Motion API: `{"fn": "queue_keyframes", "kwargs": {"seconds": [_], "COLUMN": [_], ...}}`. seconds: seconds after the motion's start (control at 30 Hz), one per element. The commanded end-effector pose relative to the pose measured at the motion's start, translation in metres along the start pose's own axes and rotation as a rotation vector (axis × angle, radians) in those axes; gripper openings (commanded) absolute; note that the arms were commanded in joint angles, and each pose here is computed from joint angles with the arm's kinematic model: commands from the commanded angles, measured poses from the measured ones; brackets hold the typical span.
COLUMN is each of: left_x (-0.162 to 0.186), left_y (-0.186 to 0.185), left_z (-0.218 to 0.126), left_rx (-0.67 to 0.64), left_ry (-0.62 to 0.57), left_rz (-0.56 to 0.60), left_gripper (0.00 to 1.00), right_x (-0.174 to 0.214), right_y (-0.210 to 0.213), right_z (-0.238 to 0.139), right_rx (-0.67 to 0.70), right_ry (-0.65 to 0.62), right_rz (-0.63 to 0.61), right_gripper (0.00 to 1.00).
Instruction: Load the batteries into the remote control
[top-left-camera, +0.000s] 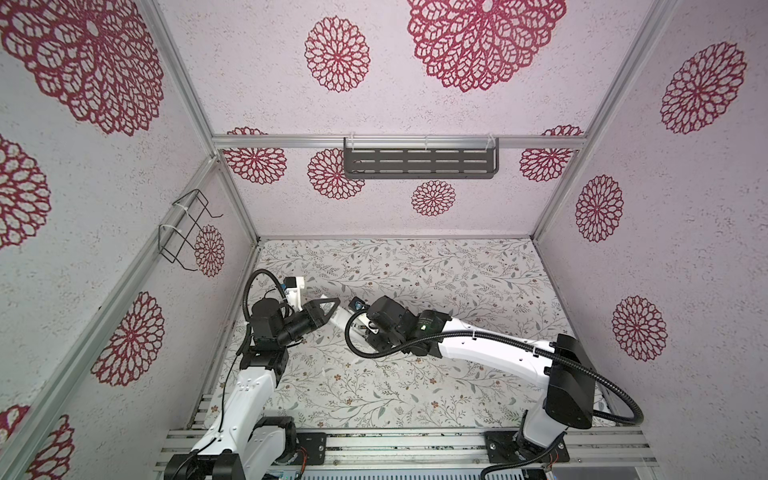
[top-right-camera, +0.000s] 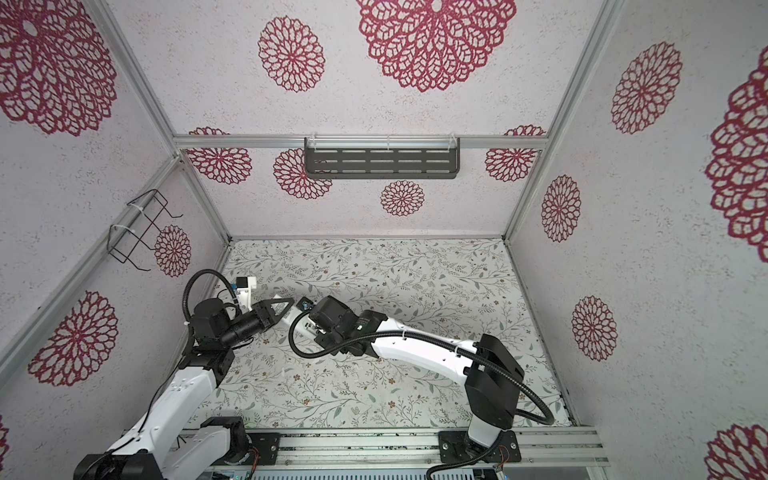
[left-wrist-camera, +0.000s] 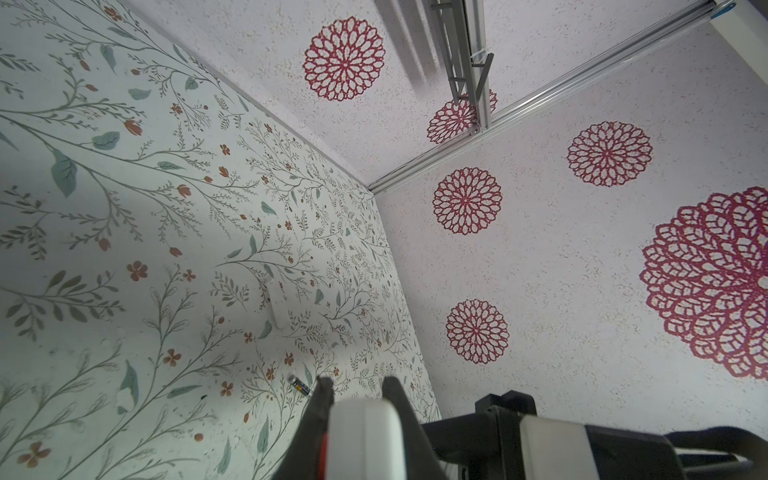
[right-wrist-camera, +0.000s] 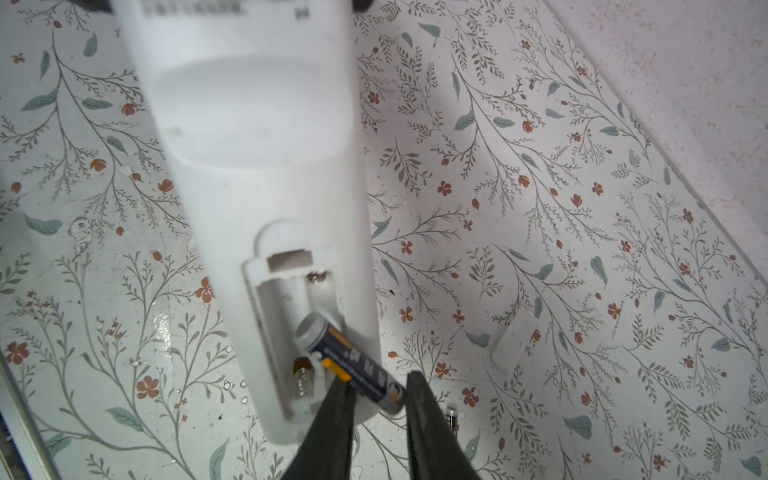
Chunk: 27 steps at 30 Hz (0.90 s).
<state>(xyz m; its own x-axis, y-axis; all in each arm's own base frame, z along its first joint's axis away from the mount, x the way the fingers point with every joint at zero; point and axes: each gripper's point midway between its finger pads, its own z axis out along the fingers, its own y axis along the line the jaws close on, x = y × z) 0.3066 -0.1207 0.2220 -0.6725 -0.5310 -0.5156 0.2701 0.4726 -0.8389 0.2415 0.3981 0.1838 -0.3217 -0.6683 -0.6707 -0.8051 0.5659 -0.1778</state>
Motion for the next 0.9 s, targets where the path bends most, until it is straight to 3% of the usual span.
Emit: {"fn": "queue_keyframes", "kwargs": {"seconds": [0.0,0.33,0.87], "left_x": [0.0,-0.001,-0.007], "left_y": [-0.018,-0.018,-0.013], "left_z": [-0.003,-0.005,-0.009], "left_rx": [0.07,0.072,0.052], "left_ry": [0.021,0.012,-0.016], "left_rz": [0.008,0.008,0.005], "left_gripper": [0.0,0.0,0.0], "right_x": [0.022,0.016,0.017], "right_y": [-0.024,-0.013,0.013], "right_z": [-0.004,-0.006,-0.025], "right_rx": [0.097,0.048,-0.084], "right_ry": [0.068,0.039,-0.012], "right_rz": [0.015,-0.023,-0.069], "right_gripper": [0.25,0.15,0.12]}}
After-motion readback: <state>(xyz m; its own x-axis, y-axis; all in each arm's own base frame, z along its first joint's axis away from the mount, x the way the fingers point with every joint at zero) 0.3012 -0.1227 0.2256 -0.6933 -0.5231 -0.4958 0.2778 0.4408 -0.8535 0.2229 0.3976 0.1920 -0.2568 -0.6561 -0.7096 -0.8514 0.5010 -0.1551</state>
